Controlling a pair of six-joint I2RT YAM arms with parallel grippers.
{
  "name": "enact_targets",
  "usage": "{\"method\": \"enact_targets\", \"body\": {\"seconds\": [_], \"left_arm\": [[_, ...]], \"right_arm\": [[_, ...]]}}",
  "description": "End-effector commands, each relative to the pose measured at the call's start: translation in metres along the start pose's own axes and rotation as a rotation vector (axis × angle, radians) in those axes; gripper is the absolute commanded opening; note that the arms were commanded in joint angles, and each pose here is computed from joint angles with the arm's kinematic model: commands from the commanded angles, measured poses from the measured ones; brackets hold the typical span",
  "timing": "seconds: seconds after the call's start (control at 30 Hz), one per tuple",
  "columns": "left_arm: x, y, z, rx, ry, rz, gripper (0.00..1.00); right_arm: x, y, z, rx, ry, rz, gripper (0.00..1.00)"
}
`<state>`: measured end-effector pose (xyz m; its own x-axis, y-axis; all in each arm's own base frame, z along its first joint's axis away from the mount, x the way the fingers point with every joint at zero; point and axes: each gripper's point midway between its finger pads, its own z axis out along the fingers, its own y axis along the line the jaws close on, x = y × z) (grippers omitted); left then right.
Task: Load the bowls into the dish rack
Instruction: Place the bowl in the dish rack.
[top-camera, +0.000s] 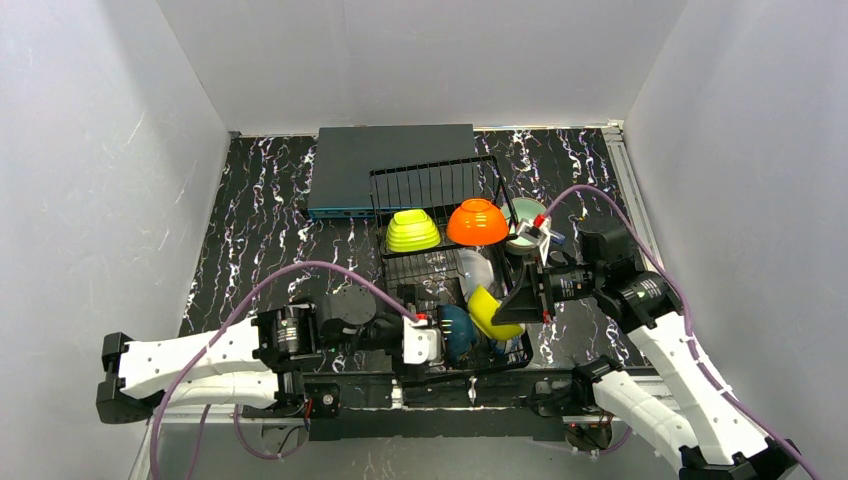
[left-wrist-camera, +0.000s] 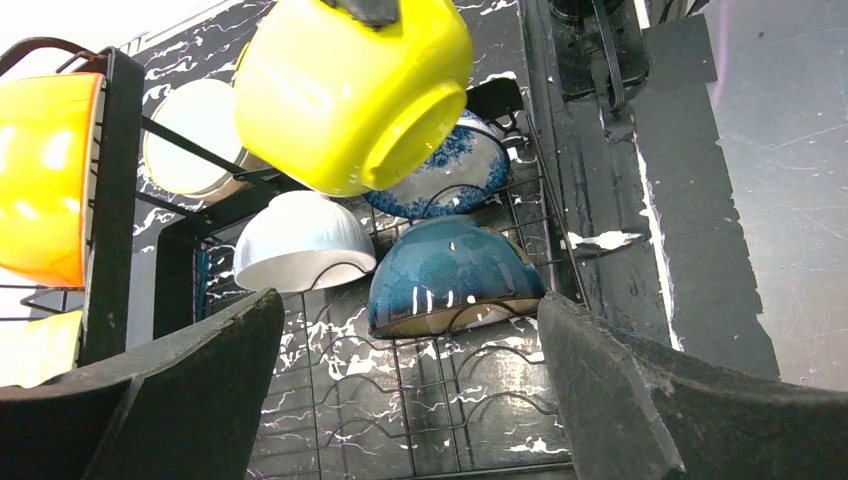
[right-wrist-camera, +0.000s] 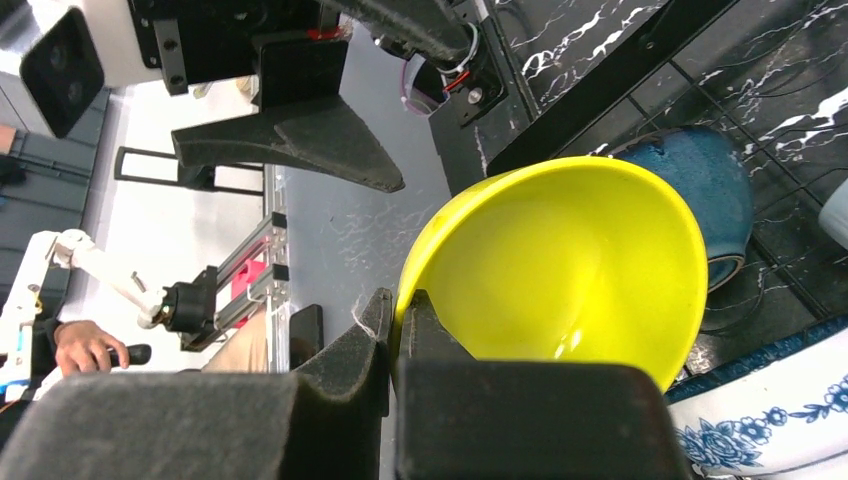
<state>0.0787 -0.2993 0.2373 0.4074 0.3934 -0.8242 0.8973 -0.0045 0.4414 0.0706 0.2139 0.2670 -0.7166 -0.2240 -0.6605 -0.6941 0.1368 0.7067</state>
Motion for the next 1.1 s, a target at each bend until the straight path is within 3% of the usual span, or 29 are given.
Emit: {"method": "enact_targets", "body": {"seconds": [0.0,0.23,0.4,0.8,1.07], "left_arm": [[-0.023,-0.001,-0.005,0.114,-0.070,0.001,0.96],[-0.031,-0.015,-0.006,0.245,-0.096,0.041,0.97],[-0.034,-0.011,0.001,0.252,-0.106,0.046,0.98],[-0.027,-0.030,0.014,0.392,-0.057,0.027,0.97],[-0.025,-0.051,0.031,0.498,-0.066,-0.063,0.84]], "right_arm": [[0.003,0.012,0.001,-0.094,0.024,-0.048,0.01],[0.012,0.019,0.005,-0.149,0.065,-0.043,0.01],[0.023,0.021,0.013,-0.175,0.123,-0.037,0.01],[0.033,0.039,0.048,-0.217,0.199,-0.094,0.01],[0.027,0.046,0.056,-0.232,0.177,-0.108,0.01]]}}
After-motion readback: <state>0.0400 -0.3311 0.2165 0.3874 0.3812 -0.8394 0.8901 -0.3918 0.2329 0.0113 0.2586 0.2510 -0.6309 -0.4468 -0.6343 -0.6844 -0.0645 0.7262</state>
